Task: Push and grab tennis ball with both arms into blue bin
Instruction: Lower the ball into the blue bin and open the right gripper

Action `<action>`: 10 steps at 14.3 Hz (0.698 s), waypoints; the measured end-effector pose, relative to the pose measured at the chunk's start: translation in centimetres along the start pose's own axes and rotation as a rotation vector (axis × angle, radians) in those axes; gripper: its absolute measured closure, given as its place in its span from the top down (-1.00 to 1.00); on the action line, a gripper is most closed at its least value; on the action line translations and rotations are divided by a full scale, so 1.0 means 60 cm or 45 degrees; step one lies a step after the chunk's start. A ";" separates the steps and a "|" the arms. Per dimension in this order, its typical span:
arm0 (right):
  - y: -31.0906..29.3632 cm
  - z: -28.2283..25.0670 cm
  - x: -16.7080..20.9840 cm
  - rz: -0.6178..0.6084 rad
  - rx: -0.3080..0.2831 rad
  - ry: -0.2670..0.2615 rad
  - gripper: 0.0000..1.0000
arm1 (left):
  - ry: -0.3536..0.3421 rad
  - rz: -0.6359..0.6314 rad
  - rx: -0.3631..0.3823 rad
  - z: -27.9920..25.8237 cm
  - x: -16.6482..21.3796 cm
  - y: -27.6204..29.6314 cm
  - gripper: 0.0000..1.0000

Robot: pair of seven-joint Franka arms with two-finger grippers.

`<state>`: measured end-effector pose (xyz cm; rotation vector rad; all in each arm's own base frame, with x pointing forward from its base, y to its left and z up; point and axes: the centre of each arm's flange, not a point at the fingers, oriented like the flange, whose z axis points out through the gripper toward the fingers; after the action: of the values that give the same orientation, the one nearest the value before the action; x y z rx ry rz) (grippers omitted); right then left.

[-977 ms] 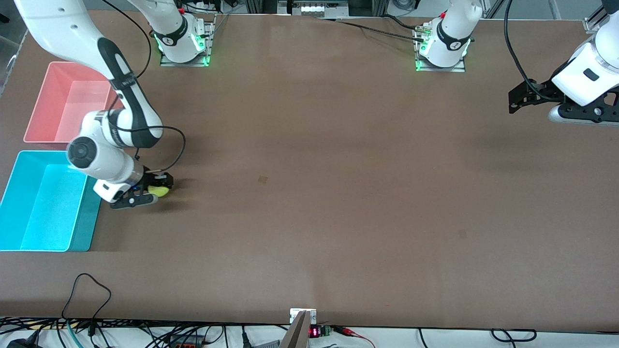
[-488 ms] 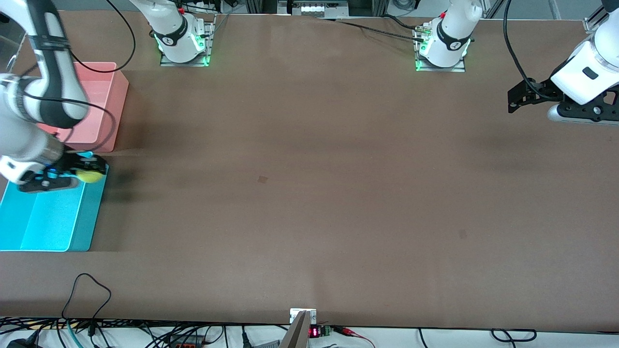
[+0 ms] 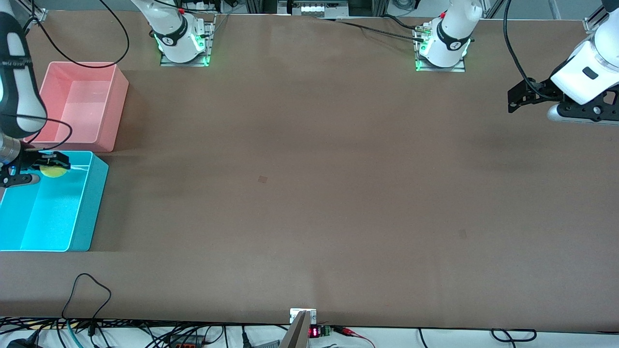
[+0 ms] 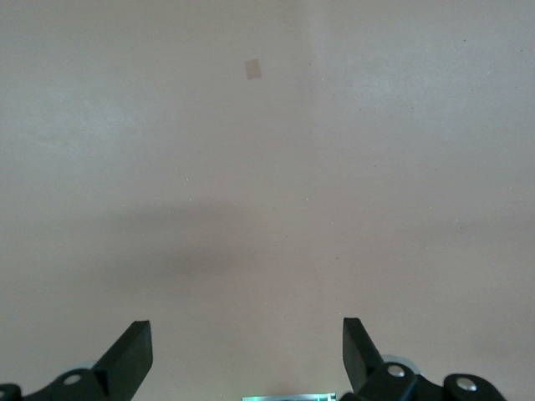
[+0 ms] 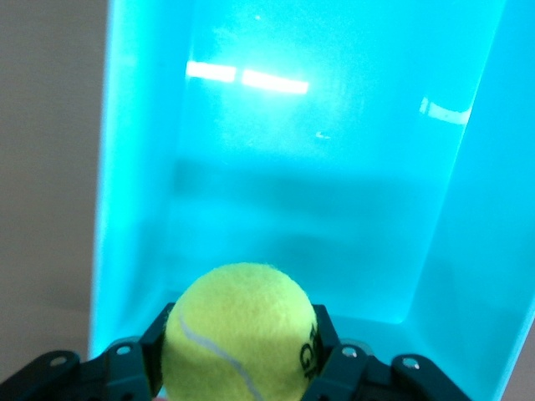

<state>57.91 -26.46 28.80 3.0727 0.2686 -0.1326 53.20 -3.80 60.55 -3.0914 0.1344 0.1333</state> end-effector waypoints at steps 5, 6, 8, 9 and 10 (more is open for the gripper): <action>0.030 0.106 -0.001 -0.006 0.001 -0.045 0.33 | -0.007 -0.001 0.000 0.001 -0.001 -0.001 1.00; 0.033 0.123 -0.005 -0.001 0.011 -0.058 0.33 | -0.008 -0.002 0.000 0.001 -0.001 -0.002 1.00; 0.038 0.144 -0.011 0.007 0.026 -0.075 0.33 | -0.010 -0.004 -0.001 0.001 -0.002 -0.003 1.00; 0.040 0.149 -0.013 0.011 0.030 -0.080 0.33 | -0.011 -0.003 0.000 0.001 -0.002 -0.002 1.00; 0.041 0.151 -0.014 0.012 0.031 -0.081 0.33 | -0.013 -0.004 -0.001 0.001 -0.002 -0.002 1.00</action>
<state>56.79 -29.56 19.98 3.0865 0.2512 -0.2349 53.10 -3.64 60.48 -3.0908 0.1298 0.1487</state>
